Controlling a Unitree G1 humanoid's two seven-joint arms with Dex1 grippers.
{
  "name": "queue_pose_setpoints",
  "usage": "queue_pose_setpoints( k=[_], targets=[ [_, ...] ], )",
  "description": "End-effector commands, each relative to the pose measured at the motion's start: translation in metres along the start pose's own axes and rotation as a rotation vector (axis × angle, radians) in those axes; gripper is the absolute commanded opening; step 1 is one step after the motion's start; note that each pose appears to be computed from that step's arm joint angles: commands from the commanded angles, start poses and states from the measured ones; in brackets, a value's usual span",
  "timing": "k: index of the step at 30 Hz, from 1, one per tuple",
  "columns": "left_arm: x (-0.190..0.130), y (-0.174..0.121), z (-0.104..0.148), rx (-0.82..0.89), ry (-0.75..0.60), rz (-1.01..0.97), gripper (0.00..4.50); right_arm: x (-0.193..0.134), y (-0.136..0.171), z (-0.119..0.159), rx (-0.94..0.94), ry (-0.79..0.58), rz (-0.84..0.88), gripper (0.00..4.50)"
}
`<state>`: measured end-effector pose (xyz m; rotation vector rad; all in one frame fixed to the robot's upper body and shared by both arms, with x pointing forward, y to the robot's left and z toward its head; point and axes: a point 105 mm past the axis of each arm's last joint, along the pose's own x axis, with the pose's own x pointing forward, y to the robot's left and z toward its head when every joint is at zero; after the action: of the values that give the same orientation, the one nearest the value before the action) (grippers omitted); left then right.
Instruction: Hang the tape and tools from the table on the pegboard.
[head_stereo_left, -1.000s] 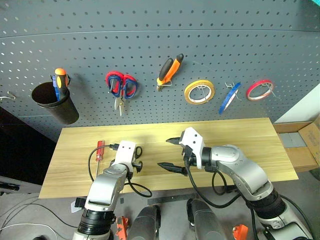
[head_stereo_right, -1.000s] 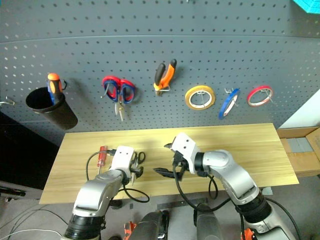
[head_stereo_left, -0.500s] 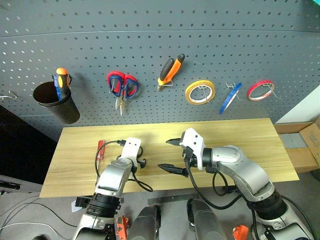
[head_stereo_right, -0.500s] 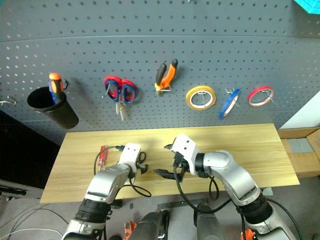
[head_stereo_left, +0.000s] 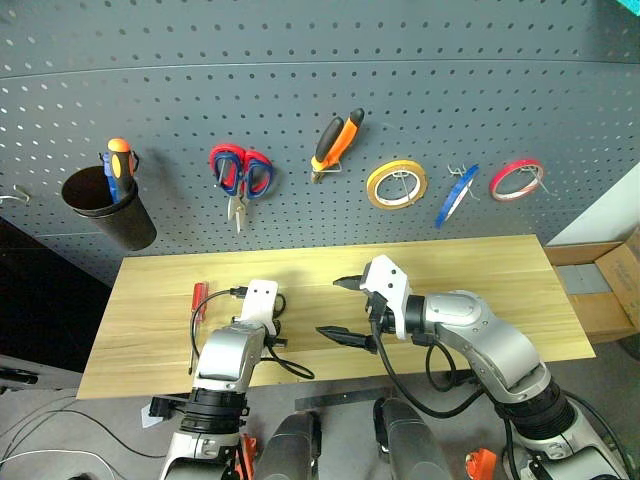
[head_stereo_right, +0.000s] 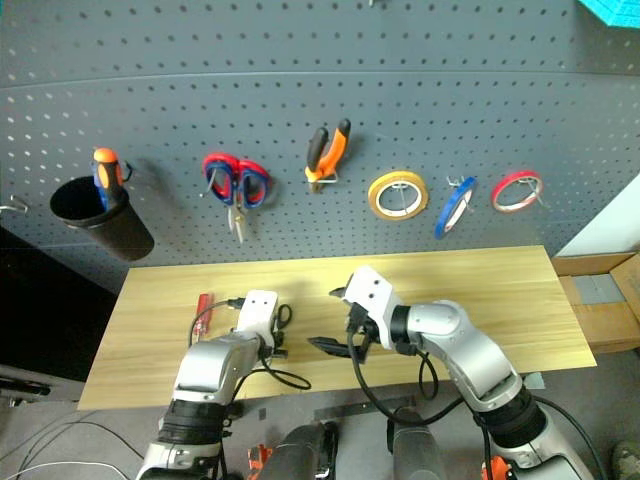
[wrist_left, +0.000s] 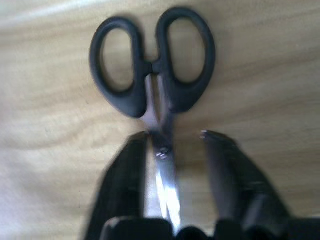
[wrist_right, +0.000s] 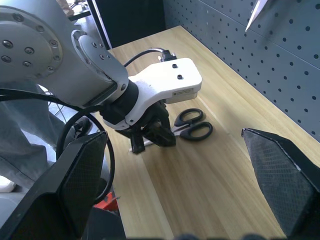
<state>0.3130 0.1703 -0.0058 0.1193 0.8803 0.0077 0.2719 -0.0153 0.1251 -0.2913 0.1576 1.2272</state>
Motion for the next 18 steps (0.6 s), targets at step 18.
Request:
queue_pose_setpoints(
  k=[18],
  targets=[
    [-0.042, 0.025, 0.017, 0.102, -0.324, -0.063, 0.09, -0.024, -0.004, 0.042, 0.02, -0.17, 0.081, 4.5]
  ],
)
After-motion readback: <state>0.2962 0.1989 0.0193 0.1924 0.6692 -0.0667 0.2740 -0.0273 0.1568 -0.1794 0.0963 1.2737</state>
